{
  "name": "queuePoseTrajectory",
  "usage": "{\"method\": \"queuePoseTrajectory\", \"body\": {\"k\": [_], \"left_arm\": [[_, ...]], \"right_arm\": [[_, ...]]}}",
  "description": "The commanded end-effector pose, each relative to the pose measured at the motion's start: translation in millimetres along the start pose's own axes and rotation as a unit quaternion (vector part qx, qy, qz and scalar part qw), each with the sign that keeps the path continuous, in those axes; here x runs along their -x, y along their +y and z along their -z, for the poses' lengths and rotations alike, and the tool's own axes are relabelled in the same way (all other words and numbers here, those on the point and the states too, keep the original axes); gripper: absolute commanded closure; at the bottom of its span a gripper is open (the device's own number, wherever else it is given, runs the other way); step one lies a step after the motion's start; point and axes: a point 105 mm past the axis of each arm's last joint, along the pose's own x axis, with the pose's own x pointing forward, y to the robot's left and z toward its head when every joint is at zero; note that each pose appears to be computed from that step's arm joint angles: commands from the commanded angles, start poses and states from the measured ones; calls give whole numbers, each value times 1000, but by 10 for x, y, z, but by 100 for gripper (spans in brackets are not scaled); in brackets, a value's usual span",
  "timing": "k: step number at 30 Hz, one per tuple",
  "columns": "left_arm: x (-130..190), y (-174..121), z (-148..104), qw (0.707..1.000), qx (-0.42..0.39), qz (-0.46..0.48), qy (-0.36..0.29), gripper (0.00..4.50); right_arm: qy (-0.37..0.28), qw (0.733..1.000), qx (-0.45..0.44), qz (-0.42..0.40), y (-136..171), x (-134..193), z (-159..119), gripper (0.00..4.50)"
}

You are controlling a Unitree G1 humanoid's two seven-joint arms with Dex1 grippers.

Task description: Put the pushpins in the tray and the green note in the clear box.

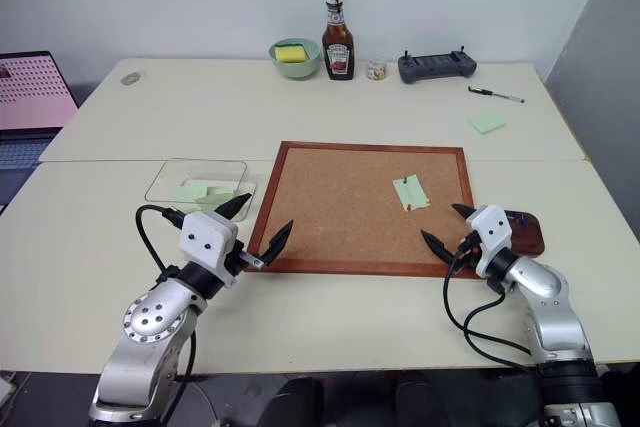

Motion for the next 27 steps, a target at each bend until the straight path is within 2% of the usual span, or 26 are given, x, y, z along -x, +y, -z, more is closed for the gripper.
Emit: {"method": "queuePoseTrajectory", "body": {"k": [1,15,20,26,27], "left_arm": [[0,28,-192,999,-3,-5,-41,6],[-30,121,-161,1000,-4,-25,-16,6],[-51,196,-228,999,6,-33,-30,6],[-83,108,-306,998,22,4,-51,6],[-102,84,-331,998,18,13,-55,22]], "right_arm": [[-26,1000,10,6,-56,5,-136,0],[-27,1000,11,-3,-34,-15,-158,0],[-27,1000,12,-10,-23,-47,-173,0],[-32,999,13,-14,-12,-61,-226,0],[-32,999,13,-14,-6,-59,-230,0]]}}
